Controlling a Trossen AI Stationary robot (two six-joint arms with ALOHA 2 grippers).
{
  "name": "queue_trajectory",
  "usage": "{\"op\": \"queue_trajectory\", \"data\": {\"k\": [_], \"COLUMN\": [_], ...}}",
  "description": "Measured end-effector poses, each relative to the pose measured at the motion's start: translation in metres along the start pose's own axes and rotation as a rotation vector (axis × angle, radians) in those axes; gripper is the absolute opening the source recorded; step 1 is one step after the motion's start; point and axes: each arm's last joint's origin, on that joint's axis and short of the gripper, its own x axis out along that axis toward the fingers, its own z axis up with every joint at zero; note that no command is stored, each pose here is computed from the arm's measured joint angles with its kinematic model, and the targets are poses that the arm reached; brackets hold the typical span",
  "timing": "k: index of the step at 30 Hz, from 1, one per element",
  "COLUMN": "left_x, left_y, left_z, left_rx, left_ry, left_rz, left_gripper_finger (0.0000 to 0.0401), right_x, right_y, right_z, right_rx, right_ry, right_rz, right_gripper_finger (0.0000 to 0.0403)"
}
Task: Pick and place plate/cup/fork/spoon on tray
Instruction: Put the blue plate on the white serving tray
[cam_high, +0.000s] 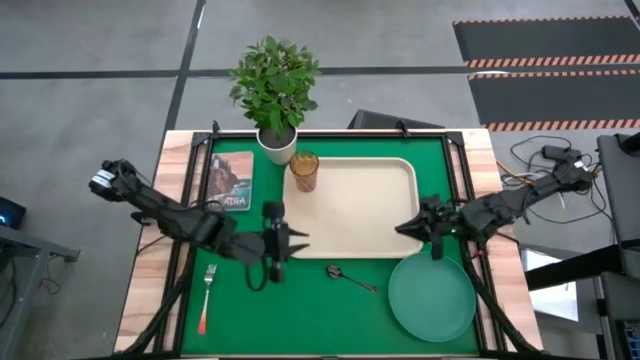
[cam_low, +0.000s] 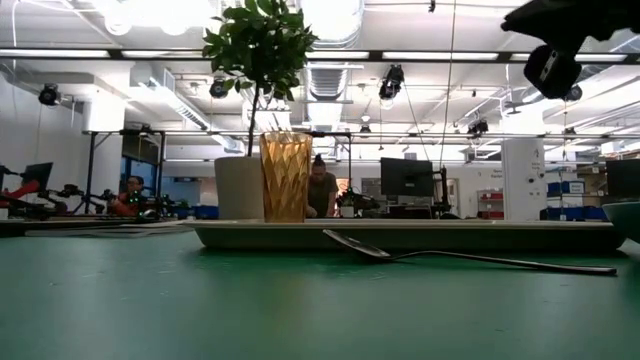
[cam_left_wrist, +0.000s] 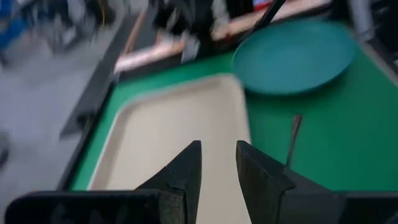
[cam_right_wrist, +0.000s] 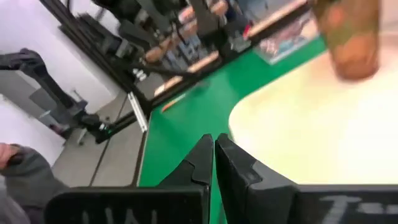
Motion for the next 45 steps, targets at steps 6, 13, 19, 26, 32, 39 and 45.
{"op": "queue_trajectory", "data": {"k": [6, 13, 19, 26, 32, 39, 45], "left_x": [-0.016, -0.035, -0.045, -0.050, -0.049, -0.050, -0.050], "left_y": [-0.003, 0.007, 0.014, 0.017, 0.016, 0.014, 0.014], "left_z": [-0.013, -0.032, -0.044, -0.048, -0.048, -0.049, -0.049], "left_rx": [0.041, -0.029, -0.059, -0.066, -0.059, -0.077, -0.078], "left_ry": [-0.078, -0.155, -0.197, -0.206, -0.200, -0.197, -0.197], "left_rz": [-0.025, -0.026, -0.024, -0.027, -0.028, -0.043, -0.045], "left_gripper_finger": [0.0083, 0.0083, 0.0083, 0.0083, 0.0083, 0.0083, 0.0083], "right_x": [0.022, 0.044, 0.049, 0.065, 0.099, 0.123, 0.131], "right_y": [0.042, 0.094, 0.124, 0.151, 0.162, 0.164, 0.161], "right_z": [0.005, 0.000, -0.009, -0.030, -0.059, -0.084, -0.095], "right_rx": [-0.006, 0.198, 0.411, 0.502, 0.514, 0.498, 0.489], "right_ry": [0.102, 0.285, 0.519, 0.778, 0.913, 0.967, 0.972], "right_rz": [0.048, 0.004, -0.238, -0.525, -0.615, -0.681, -0.721], "right_gripper_finger": [0.0009, 0.0009, 0.0009, 0.0009, 0.0009, 0.0009, 0.0009]}}
